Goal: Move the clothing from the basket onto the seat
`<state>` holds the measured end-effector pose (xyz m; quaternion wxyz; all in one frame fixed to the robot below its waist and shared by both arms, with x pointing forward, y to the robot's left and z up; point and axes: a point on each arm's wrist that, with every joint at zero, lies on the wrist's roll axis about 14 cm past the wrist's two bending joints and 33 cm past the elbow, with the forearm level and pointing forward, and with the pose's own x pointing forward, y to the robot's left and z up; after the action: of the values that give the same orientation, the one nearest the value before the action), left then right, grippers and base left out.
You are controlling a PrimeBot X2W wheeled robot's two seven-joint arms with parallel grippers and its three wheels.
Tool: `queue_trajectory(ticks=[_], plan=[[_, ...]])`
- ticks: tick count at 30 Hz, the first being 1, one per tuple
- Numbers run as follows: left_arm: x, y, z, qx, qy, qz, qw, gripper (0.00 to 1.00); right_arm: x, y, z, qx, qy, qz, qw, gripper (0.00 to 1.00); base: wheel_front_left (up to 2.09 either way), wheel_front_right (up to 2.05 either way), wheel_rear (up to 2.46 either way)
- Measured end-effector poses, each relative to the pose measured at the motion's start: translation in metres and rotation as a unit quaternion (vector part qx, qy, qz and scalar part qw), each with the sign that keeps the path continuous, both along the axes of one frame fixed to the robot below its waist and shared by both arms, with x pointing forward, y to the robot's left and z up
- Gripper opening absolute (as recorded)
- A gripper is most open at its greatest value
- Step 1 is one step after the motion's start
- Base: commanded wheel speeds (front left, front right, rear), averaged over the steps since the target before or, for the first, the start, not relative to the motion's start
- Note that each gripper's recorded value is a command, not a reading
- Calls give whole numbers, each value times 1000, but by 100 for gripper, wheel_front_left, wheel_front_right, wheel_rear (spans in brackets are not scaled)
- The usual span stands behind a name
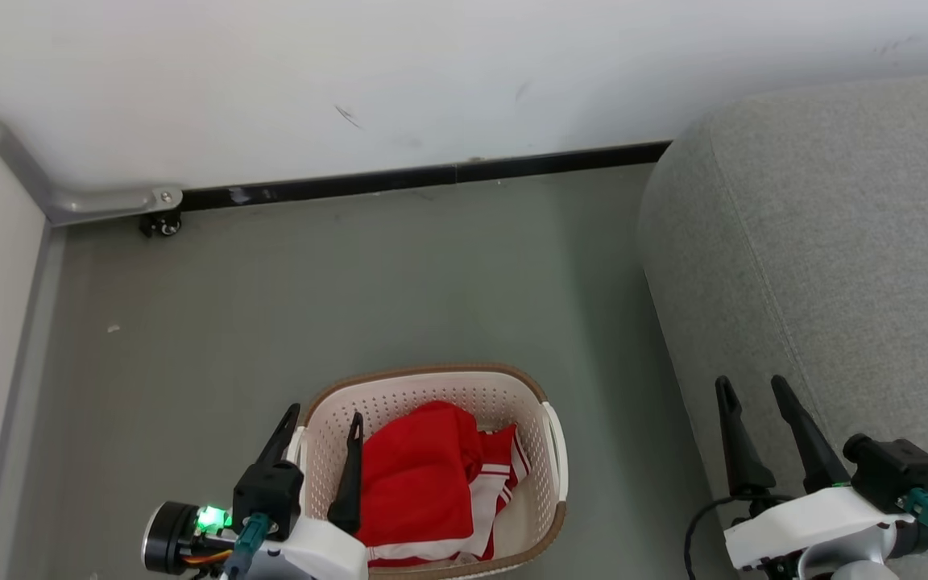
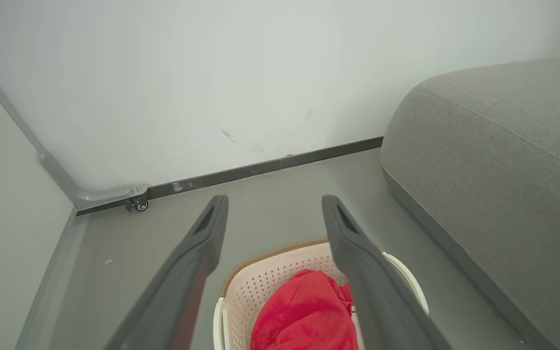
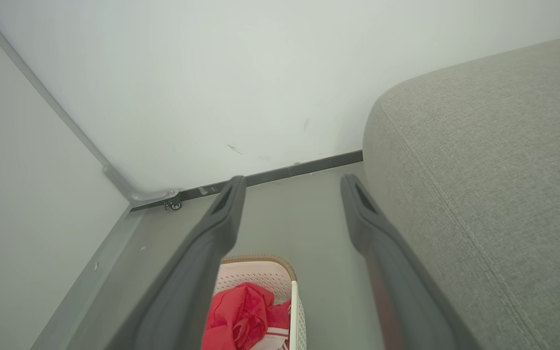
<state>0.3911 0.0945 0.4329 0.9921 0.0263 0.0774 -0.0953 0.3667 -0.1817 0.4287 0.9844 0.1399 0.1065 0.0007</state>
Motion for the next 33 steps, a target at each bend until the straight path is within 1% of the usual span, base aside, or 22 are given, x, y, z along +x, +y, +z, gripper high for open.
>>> queue_trajectory(ticks=[11, 23, 33], plan=[[24, -19, -21, 6, 22, -33, 999, 100, 23, -9, 7, -3, -21, -13, 1000, 100, 0, 0, 0], [43, -42, -56, 6, 62, -68, 996, 100, 41, -24, 1, -11, -23, -33, 999, 100, 0, 0, 0], [45, -63, -95, 6, 107, -99, 989, 100, 62, -30, -1, -18, -31, -37, 999, 100, 0, 0, 0]])
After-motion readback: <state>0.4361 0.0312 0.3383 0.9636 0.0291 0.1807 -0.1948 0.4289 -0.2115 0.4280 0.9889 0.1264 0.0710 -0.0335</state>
